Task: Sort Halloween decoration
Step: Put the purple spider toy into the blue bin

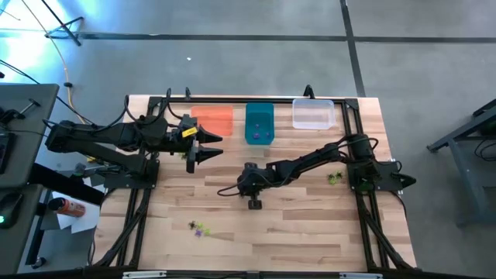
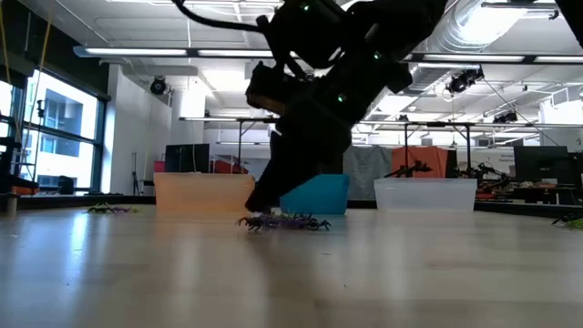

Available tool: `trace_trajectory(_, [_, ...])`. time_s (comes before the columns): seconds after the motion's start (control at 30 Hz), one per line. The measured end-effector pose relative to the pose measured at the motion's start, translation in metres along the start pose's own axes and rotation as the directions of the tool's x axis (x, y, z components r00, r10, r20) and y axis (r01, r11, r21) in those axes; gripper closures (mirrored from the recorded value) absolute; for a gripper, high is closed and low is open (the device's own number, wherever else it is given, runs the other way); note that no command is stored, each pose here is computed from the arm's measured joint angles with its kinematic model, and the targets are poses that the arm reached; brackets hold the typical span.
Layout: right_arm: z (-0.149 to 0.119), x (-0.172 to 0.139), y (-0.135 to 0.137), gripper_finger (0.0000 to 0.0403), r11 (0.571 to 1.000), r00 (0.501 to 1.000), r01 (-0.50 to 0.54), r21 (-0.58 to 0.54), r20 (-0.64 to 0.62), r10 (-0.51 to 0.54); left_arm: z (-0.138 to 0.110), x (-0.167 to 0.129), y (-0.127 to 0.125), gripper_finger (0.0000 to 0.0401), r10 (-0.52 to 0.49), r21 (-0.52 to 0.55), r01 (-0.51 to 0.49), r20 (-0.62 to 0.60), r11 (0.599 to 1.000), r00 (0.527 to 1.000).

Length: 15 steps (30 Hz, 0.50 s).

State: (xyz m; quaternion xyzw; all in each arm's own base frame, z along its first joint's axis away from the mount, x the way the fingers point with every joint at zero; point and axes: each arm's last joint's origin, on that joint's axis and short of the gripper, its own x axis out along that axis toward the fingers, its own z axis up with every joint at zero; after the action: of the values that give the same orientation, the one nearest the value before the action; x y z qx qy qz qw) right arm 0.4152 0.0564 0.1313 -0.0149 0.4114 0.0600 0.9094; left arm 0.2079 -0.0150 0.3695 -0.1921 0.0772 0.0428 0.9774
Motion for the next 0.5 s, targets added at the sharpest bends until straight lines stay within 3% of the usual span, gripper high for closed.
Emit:
trace_trajectory(0.4, [0.019, -0.024, -0.004, 0.0400, 1.000, 0.995, 0.009, 0.010, 0.099, -0.010, -0.001, 0.000, 0.000, 0.0174, 0.003, 0.001, -0.003, -0.008, 1.000, 1.000])
trace_trajectory(0.5, [0.023, -0.025, -0.003, 0.0400, 0.999, 0.991, -0.029, 0.023, 0.134, 0.026, -0.001, 0.000, 0.000, 0.0174, 0.005, 0.002, -0.005, -0.011, 1.000, 1.000])
